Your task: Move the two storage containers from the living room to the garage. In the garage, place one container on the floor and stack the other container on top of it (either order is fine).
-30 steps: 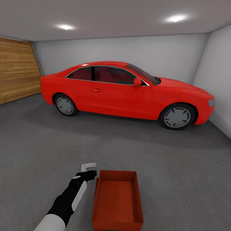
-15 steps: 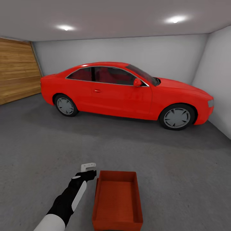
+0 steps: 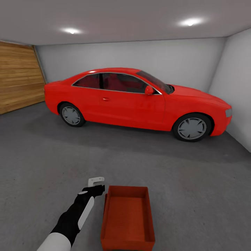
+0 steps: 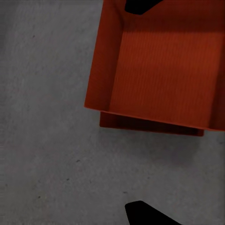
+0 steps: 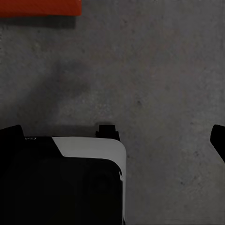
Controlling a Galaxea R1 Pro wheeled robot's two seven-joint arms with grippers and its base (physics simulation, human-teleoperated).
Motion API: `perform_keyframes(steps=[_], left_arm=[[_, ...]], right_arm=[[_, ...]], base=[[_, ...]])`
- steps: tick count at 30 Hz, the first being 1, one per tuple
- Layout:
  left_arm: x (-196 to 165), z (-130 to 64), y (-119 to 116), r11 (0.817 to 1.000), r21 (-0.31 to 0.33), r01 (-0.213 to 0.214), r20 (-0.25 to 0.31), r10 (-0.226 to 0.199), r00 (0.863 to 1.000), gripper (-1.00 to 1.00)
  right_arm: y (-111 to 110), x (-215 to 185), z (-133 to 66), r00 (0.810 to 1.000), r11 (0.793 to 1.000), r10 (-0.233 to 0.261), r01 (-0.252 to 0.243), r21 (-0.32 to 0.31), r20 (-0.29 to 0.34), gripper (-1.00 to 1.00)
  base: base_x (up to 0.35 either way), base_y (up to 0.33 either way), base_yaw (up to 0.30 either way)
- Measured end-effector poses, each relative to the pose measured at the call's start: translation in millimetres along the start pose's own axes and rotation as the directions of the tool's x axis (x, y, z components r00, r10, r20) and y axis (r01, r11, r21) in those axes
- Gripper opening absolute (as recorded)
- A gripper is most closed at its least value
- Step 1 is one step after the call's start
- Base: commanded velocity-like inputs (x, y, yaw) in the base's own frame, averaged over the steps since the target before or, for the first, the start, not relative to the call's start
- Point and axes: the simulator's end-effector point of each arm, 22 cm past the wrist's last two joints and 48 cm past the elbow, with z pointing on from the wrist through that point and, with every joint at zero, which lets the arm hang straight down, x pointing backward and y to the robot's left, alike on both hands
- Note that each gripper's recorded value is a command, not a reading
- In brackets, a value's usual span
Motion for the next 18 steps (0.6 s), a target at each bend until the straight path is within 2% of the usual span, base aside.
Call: perform_keyframes(steps=[18], left_arm=[[-4.2, -14.7, -2.1, 1.000, 0.003, 0.000, -0.002, 0.000, 1.000, 1.00]], right_arm=[[-0.6, 3.7, -15.3, 1.000, 1.000, 0.000, 0.000, 0.000, -0.001, 1.00]], base=[[0.000, 0.000, 0.000]])
